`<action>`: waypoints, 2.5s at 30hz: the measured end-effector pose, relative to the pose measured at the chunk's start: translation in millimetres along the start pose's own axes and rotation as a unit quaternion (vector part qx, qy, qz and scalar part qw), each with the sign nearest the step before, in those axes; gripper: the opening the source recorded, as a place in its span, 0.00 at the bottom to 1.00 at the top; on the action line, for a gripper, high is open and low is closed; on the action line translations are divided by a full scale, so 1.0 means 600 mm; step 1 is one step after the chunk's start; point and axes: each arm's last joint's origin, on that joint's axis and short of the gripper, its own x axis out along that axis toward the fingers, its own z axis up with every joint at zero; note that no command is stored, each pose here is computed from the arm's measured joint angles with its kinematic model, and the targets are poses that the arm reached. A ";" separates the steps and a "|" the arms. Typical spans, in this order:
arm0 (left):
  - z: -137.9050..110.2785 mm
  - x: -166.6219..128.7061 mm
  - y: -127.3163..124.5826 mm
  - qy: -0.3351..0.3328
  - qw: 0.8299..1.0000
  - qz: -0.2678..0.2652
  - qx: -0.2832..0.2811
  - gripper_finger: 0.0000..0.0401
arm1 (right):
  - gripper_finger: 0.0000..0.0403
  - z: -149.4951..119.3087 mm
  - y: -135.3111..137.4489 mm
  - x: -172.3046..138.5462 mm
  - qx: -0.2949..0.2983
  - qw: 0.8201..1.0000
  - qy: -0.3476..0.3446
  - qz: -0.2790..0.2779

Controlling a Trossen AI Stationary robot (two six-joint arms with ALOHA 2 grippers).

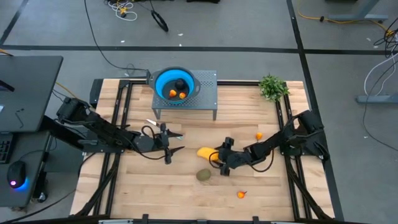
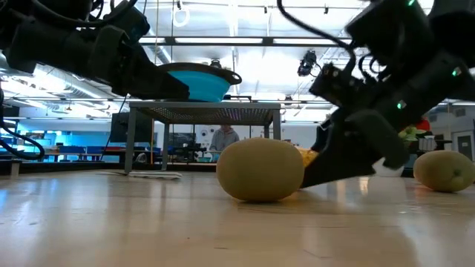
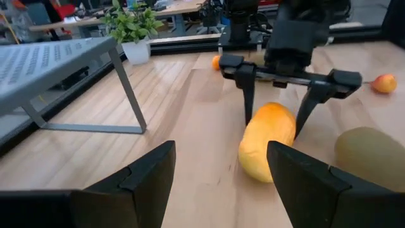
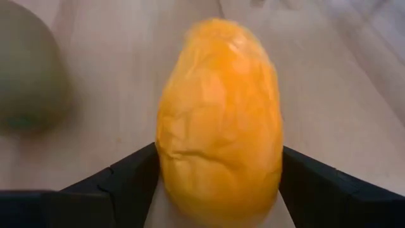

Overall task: Pick & Place Fruit
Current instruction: Put the mango into the blue strainer bowl

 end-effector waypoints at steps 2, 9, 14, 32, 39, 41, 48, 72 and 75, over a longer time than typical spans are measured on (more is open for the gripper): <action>0.000 0.001 0.003 0.000 1.000 0.012 0.011 0.64 | 0.75 0.000 -0.003 0.002 -0.002 1.000 0.000 -0.011; 0.006 0.013 0.026 -0.010 0.998 0.052 0.033 0.64 | 0.71 0.007 -0.007 0.003 -0.050 0.998 -0.016 -0.017; 0.015 0.022 0.047 -0.033 0.998 0.058 0.016 0.64 | 0.67 0.012 -0.013 0.006 -0.067 0.997 -0.022 -0.017; 0.015 0.030 0.062 -0.034 0.998 0.050 0.012 0.64 | 0.65 0.034 -0.013 0.004 -0.094 0.991 -0.086 -0.049; 0.020 0.029 0.063 -0.049 0.998 0.050 0.007 0.64 | 0.65 0.073 -0.034 0.001 -0.085 0.973 -0.173 -0.126; 0.023 0.029 0.061 -0.060 0.998 0.029 0.011 0.64 | 0.65 0.083 -0.040 0.003 -0.082 0.971 -0.182 -0.132; 0.061 0.001 0.063 -0.110 0.992 0.053 0.024 0.64 | 0.65 0.148 -0.050 0.013 -0.084 0.960 -0.195 -0.182; 0.073 -0.037 0.069 -0.075 0.992 -0.053 0.085 0.85 | 0.65 0.195 -0.028 0.002 -0.127 0.947 -0.218 -0.196; 0.074 -0.033 0.067 -0.088 0.991 -0.060 0.080 0.90 | 0.65 0.192 -0.014 -0.001 -0.151 0.950 -0.225 -0.155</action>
